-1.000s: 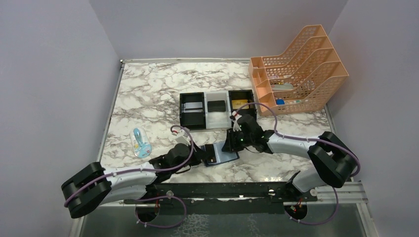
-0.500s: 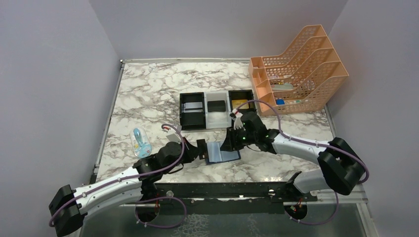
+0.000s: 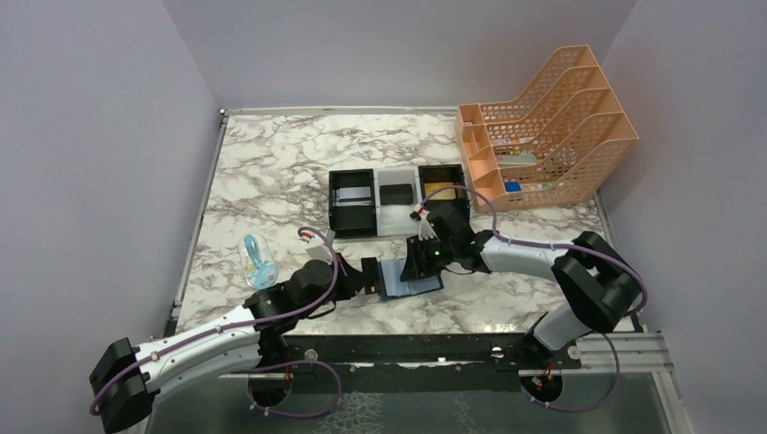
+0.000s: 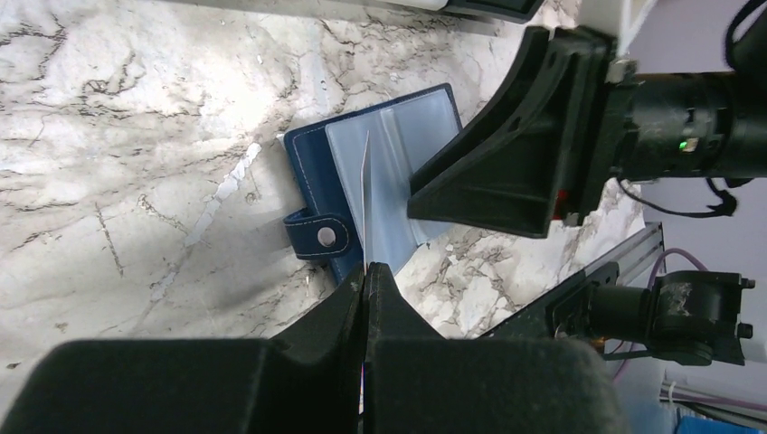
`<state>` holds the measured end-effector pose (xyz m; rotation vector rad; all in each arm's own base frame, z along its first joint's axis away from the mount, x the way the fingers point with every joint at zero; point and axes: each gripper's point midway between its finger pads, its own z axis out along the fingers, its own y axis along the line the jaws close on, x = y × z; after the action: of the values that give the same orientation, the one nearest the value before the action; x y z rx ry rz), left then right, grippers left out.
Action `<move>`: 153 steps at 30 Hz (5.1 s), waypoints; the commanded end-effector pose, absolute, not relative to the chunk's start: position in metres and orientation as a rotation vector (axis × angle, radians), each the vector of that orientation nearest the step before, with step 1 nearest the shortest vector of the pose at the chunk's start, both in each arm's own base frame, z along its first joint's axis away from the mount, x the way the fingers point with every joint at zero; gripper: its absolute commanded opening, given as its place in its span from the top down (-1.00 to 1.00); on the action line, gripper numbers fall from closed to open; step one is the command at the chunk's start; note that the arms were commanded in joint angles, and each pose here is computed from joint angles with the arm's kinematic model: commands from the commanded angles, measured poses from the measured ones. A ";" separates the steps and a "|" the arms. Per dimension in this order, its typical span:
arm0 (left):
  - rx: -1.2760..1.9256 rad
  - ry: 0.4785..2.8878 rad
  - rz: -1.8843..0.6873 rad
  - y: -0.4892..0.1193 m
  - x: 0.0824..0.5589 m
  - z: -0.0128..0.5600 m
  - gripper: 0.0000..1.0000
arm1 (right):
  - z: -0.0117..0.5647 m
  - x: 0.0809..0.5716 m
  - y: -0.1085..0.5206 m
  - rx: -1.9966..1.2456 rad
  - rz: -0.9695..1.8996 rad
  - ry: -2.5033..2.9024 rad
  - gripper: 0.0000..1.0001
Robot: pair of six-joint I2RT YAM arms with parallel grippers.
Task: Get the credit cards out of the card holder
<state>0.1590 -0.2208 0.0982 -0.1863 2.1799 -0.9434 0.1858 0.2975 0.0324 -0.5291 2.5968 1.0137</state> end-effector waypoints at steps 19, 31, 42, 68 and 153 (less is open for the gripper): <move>0.084 1.989 -1.392 -0.259 0.169 0.150 1.00 | 0.150 0.240 0.180 -0.053 0.597 1.836 -0.71; 0.026 1.885 -1.535 -0.249 0.164 0.177 1.00 | 0.145 0.179 0.244 -0.363 1.235 1.897 -0.91; -0.033 1.821 -1.610 -0.241 0.153 0.180 1.00 | 0.193 0.143 0.285 -0.511 1.757 1.750 -0.41; 0.010 1.703 -1.750 -0.244 0.140 0.208 1.00 | 0.209 0.150 0.340 -0.523 1.936 1.790 0.32; -0.110 2.152 -0.221 -0.096 0.215 0.177 -0.99 | 0.110 0.421 0.321 -1.275 -0.303 1.503 0.97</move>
<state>0.2159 -0.0991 0.1736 -0.1178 2.1648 -0.2288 0.4082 0.3108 0.1046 -1.2477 1.5809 -0.2396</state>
